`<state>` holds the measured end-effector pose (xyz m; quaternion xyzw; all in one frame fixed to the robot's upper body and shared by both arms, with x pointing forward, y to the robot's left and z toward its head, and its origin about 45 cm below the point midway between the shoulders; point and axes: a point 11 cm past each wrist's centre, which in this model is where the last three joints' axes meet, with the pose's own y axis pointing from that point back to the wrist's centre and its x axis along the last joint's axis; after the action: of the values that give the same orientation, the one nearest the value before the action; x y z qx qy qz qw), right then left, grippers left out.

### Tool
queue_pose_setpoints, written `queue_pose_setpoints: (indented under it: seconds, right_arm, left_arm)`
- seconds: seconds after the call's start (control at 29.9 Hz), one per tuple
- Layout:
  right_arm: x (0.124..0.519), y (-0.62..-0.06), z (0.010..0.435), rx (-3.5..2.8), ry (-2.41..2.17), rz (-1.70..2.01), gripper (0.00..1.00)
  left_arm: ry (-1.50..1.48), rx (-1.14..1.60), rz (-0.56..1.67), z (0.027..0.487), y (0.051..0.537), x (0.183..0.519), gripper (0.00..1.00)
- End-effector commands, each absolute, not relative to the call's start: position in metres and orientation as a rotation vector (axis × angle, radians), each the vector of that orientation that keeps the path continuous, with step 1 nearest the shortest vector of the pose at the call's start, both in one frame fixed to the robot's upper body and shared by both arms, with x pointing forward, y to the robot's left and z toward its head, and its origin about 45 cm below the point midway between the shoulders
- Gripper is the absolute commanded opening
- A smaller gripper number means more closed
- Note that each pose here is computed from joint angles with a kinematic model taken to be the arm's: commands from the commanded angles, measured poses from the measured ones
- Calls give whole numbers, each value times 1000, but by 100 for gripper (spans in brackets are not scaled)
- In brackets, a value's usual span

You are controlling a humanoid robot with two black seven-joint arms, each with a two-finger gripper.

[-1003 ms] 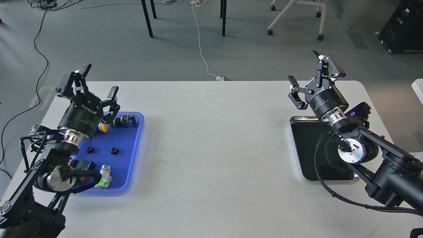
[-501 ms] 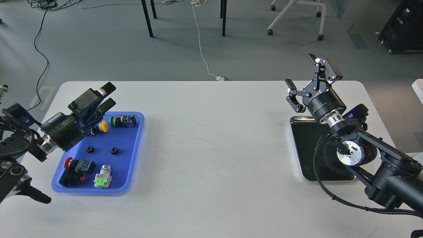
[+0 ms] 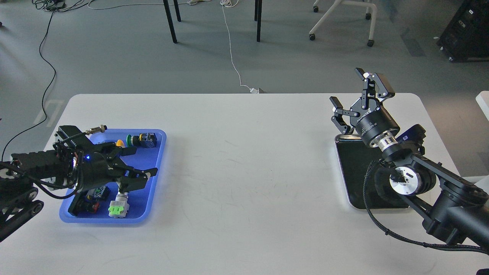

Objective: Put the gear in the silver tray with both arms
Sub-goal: 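Grasp a small black gear in the blue tray with the left gripper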

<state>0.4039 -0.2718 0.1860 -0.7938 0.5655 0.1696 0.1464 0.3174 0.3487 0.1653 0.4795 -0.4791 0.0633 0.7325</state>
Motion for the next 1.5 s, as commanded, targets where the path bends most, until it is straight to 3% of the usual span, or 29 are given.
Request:
queue_pose_setpoints:
  seconds: [0.0, 0.57, 0.94, 1.3, 1.47]
  right_arm:
    - [404, -271, 186, -2285, 1627, 490, 99]
    - [404, -269, 186, -2281, 1627, 490, 99]
    - [404, -268, 186, -2280, 1623, 492, 99]
    - [404, -268, 185, -2280, 1625, 495, 99]
    - [404, -268, 185, -2280, 1625, 495, 99]
  left_arm:
    - [-1037, 1097, 121, 158, 359, 321, 97]
    - [-991, 1168, 116, 133, 375, 329, 84]
    - [-959, 1210, 123, 127, 391, 326, 67]
    - [-964, 1215, 108, 122, 392, 324, 67]
    - [-956, 1218, 106, 120, 393, 322, 62]
